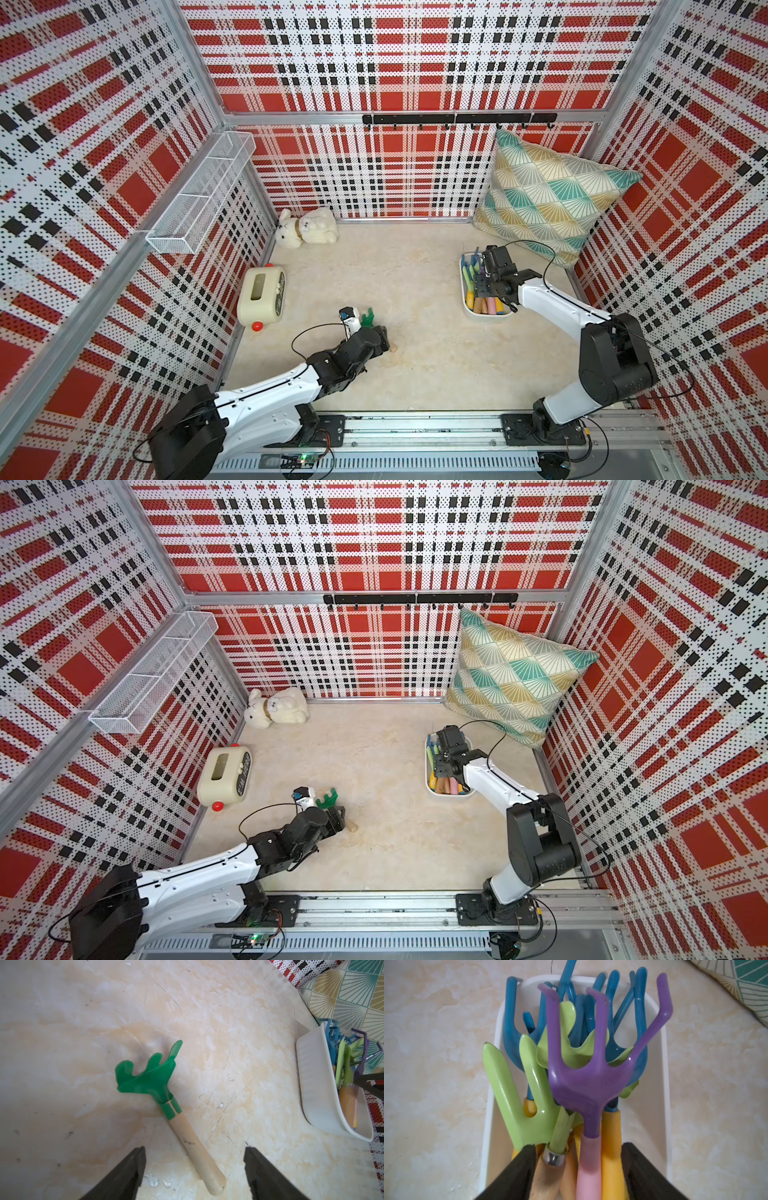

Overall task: Put the rake into the storage box
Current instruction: Place the rake in the storage box, then pick up the rake at the center of the board.

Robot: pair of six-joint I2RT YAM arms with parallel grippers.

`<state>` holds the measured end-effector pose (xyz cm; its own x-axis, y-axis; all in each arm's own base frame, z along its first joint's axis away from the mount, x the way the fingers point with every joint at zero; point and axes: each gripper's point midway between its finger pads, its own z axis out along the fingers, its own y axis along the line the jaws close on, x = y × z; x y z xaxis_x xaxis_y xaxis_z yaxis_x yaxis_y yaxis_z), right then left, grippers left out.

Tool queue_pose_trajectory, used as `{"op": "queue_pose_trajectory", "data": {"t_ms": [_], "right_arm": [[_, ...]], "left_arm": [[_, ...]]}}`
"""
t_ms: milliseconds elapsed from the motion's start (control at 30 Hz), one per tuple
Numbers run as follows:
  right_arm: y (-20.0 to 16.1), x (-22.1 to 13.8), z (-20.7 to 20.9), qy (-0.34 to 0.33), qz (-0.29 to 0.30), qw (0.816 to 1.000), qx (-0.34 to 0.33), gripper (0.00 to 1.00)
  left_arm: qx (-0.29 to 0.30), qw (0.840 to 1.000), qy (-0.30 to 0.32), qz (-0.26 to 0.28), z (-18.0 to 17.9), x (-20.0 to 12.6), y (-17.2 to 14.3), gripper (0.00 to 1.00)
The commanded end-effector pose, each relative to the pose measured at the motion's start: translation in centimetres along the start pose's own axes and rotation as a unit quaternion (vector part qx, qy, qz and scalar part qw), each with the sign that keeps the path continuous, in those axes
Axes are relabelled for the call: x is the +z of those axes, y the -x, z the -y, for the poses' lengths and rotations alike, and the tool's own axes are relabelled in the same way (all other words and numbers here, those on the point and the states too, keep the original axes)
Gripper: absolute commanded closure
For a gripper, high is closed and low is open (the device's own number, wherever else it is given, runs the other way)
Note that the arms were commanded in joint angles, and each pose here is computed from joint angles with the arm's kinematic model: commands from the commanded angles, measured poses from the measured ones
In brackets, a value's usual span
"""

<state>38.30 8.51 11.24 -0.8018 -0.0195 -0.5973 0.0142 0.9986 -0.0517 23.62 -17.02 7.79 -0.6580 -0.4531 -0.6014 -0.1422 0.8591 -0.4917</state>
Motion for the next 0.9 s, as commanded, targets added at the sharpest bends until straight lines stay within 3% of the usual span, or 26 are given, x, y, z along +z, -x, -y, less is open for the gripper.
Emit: {"op": "queue_pose_trajectory", "data": {"t_ms": [0,133,400,700,867], "right_arm": [[1.0,-2.1,0.4,0.019,0.038,0.999,0.029,0.19],[1.7,-3.3,1.1,0.072,0.065,0.992,0.077,0.14],[1.9,-4.8,3.8,0.108,0.106,0.978,0.143,0.07],[2.1,-7.5,3.7,0.133,0.135,0.971,0.143,0.04],[2.2,-8.5,3.7,0.142,0.146,0.969,0.142,0.05]], "left_arm": [[-0.016,1.0,0.002,-0.004,0.9,0.2,0.5,0.24],[-0.044,0.999,0.023,-0.009,0.8,0.8,0.5,0.29],[-0.062,0.992,0.105,-0.024,-0.2,2.4,0.3,0.35],[-0.048,0.976,0.208,-0.03,-1.2,4.0,-0.8,0.37],[-0.005,0.96,0.278,-0.042,-1.4,5.2,-2.1,0.42]]}}
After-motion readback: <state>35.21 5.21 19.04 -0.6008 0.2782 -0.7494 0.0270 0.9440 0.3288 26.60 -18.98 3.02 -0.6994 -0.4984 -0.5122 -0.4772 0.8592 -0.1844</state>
